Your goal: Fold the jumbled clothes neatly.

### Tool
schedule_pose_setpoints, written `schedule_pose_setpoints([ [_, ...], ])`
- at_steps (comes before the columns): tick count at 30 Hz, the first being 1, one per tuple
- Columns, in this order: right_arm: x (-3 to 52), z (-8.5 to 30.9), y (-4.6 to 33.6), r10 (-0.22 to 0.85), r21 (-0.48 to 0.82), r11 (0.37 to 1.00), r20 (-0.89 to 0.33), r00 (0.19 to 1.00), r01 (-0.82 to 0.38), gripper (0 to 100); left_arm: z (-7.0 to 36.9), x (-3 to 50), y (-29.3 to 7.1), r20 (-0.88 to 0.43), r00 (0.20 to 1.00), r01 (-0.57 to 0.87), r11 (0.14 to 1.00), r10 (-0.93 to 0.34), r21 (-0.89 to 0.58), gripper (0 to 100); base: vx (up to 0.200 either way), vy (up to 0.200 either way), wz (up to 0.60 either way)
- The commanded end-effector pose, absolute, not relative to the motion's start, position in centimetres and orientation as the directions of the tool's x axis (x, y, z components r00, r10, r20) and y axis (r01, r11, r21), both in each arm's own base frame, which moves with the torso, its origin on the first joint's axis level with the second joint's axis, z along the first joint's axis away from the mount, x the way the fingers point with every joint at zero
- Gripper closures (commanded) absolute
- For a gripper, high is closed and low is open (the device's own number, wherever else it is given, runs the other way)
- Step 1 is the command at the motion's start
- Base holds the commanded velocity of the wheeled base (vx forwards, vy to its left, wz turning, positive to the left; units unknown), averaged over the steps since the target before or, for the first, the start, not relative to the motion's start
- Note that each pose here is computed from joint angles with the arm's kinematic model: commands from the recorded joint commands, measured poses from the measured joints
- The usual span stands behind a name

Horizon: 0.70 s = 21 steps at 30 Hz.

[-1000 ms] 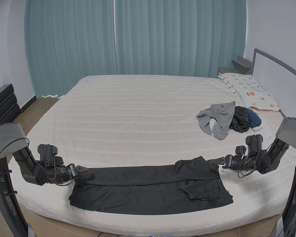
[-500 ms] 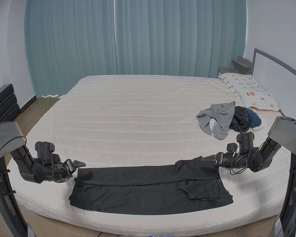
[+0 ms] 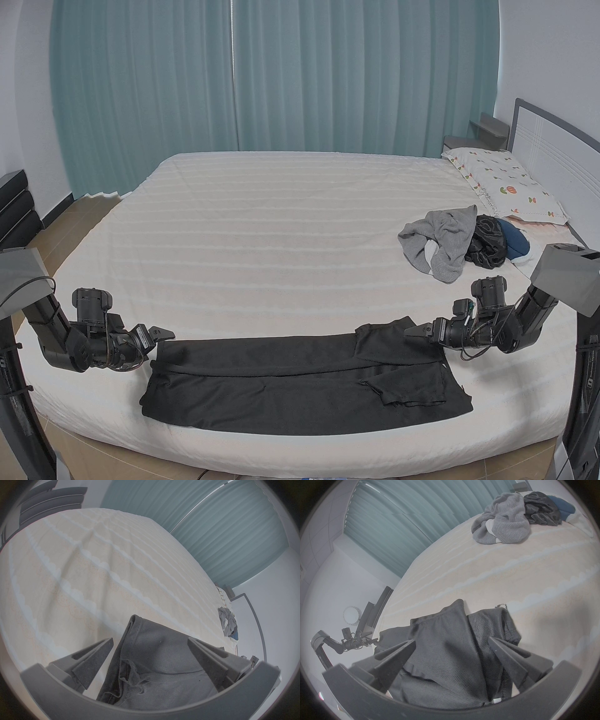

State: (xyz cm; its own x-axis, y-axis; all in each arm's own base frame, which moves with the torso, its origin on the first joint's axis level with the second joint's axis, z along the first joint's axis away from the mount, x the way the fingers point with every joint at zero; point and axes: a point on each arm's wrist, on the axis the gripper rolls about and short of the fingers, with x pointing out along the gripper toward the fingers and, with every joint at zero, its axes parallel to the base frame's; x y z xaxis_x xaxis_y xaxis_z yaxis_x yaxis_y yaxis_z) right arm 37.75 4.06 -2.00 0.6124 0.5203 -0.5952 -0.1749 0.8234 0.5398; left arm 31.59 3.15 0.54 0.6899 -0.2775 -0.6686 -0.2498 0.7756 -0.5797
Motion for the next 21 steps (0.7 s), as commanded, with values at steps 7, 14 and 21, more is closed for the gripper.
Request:
schedule_pose_setpoints([
  [7,37.2,-2.2,3.3,0.471,0.487,0.858,-0.622,0.625,-0.162,100,0.4,31.5,3.2,-0.673,0.687,-0.255,0.776,-0.275,-0.577,0,0.0,0.0,0.0],
  [14,36.2,-0.5,2.6,0.465,0.487,0.859,-0.607,0.644,-0.16,100,0.3,31.2,3.2,-0.678,0.682,-0.257,0.777,-0.276,-0.575,0,0.0,0.0,0.0],
  [21,34.7,-0.8,2.0,0.463,0.496,0.858,-0.629,0.624,-0.136,100,0.4,31.1,3.1,-0.679,0.68,-0.258,0.776,-0.277,-0.575,0,0.0,0.0,0.0],
])
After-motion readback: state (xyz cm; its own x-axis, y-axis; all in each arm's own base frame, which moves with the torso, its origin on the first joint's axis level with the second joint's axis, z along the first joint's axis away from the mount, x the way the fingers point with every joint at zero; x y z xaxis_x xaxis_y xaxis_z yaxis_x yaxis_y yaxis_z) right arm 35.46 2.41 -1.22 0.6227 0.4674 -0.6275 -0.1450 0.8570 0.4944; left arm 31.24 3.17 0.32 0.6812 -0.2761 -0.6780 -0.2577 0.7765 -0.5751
